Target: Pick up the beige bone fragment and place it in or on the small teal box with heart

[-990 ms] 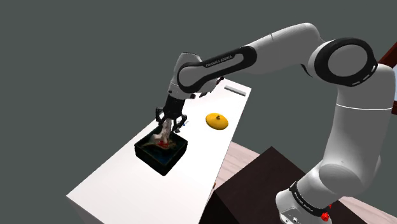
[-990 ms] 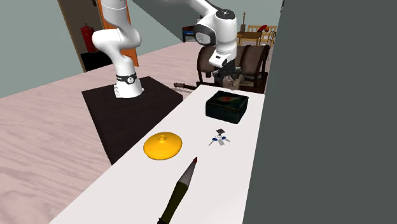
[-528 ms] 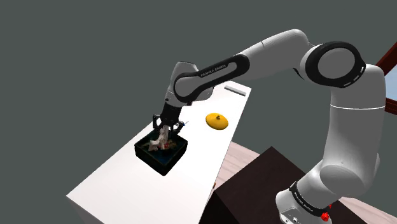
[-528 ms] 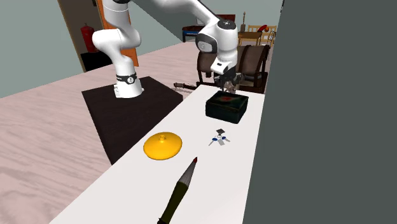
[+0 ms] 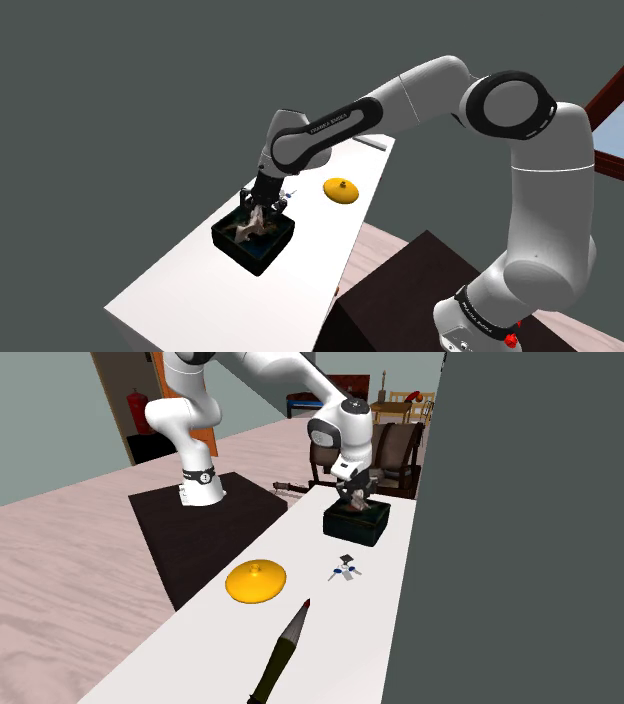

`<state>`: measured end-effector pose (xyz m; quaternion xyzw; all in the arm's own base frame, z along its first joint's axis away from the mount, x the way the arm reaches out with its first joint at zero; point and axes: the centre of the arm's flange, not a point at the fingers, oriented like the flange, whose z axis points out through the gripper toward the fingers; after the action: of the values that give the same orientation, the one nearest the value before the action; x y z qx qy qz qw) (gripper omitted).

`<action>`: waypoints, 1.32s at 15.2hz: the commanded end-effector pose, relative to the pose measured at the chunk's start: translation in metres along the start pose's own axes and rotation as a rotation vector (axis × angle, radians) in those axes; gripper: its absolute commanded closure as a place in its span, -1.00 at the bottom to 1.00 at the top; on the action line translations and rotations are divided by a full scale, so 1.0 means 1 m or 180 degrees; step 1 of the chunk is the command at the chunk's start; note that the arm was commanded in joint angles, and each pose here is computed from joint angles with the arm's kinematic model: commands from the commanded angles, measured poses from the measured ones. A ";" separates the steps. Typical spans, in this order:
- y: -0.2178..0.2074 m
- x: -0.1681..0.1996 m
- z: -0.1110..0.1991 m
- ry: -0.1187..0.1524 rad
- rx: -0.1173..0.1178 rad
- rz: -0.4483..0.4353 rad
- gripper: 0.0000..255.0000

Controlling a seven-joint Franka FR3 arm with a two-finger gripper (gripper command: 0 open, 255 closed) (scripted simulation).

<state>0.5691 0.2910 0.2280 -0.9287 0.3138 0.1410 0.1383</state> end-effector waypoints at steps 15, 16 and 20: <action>0.000 0.000 -0.049 0.0001 0.0001 -0.0001 -1.00; 0.000 0.000 -0.049 0.0001 0.0001 -0.0001 -1.00; 0.000 0.000 -0.049 0.0001 0.0001 -0.0001 -1.00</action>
<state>0.5781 0.2741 0.2729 -0.9288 0.3138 0.1407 0.1384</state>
